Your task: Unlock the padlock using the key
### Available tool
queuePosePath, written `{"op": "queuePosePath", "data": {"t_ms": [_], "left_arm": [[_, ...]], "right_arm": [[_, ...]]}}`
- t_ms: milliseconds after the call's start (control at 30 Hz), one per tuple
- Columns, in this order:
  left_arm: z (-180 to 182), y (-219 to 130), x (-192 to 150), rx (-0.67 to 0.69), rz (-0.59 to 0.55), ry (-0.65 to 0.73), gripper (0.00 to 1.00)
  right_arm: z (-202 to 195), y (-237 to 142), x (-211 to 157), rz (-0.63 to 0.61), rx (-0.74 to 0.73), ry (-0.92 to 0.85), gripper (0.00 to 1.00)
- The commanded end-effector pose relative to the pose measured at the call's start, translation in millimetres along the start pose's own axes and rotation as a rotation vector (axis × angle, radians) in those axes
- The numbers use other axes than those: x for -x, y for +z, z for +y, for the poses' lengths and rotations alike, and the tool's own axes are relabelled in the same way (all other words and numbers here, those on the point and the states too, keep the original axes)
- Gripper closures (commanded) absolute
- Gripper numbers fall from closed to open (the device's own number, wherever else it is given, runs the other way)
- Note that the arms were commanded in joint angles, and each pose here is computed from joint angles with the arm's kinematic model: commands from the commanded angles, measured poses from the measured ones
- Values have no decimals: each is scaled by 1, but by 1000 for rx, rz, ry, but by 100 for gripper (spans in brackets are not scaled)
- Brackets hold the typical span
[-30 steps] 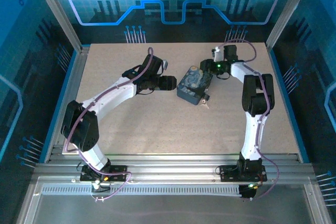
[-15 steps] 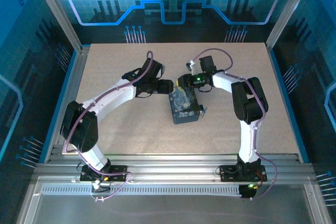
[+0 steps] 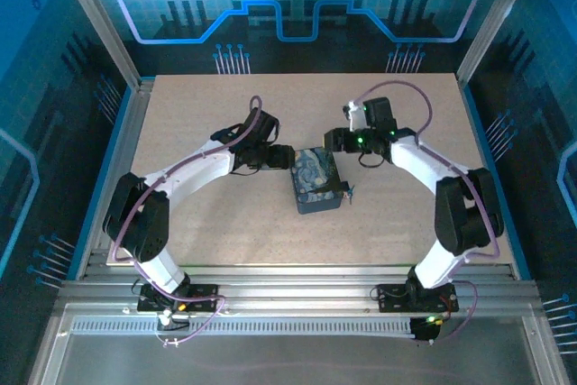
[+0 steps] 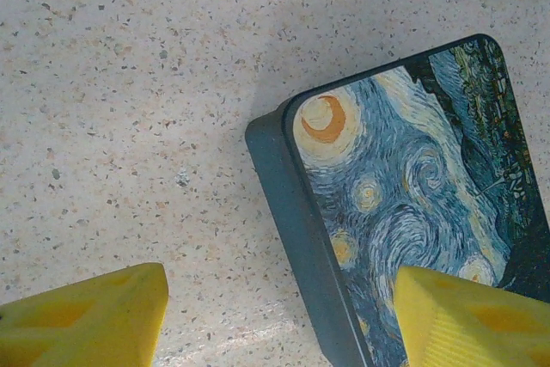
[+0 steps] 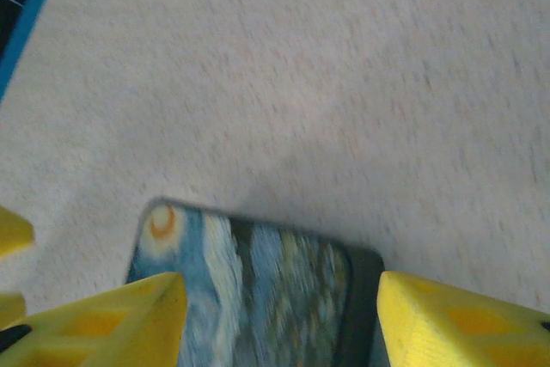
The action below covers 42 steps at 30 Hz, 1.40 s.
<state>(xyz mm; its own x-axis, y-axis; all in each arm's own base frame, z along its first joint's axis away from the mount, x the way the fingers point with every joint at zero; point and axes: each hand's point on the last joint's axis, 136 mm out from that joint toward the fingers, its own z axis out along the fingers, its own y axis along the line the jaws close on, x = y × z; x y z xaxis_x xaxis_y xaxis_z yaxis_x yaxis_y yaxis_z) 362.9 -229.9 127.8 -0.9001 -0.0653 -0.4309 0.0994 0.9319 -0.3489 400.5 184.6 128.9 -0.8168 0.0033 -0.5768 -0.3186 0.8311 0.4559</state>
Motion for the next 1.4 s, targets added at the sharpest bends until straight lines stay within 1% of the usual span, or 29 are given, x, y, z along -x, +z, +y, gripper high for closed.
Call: {"op": "queuePosePath", "data": {"t_ms": [0, 133, 267, 367, 567, 700, 800, 900, 1100, 1133, 1200, 1267, 1367], "left_arm": [[-7, -11, -1, -27, -7, -13, 29], [-11, -12, 0, -47, -5, -18, 30], [-11, -10, -2, -53, -2, -27, 29], [-8, -9, -3, -40, -4, -25, 29], [14, -9, 1, 36, -18, -23, 29], [27, -8, 3, 65, -23, -40, 29], [38, -6, 3, 88, -20, -52, 29], [45, -3, 1, 104, -15, -52, 29], [55, 5, -4, 141, -4, -41, 29], [56, 6, -4, 143, -3, -41, 30], [57, 9, -6, 145, 5, -39, 29], [58, 13, -7, 150, 12, -39, 29], [60, 16, -11, 149, 24, -38, 30]], "right_arm": [[-19, -8, -53, 105, -86, 65, 39], [-9, -13, -84, 133, -47, 82, 40], [18, -5, -104, 169, 25, 69, 42], [45, 3, -107, 172, 69, 52, 44], [87, 22, -116, 208, 79, -1, 46], [100, 34, -121, 205, 74, 35, 47], [109, 40, -123, 188, 100, 65, 46], [102, 36, -122, 181, 57, 46, 45], [85, 8, -112, 147, -29, -16, 39], [74, 5, -123, 167, -55, -12, 38], [62, 1, -127, 177, -83, -9, 38], [46, -1, -135, 203, -141, -15, 38], [33, 2, -146, 257, -182, -44, 38]]}}
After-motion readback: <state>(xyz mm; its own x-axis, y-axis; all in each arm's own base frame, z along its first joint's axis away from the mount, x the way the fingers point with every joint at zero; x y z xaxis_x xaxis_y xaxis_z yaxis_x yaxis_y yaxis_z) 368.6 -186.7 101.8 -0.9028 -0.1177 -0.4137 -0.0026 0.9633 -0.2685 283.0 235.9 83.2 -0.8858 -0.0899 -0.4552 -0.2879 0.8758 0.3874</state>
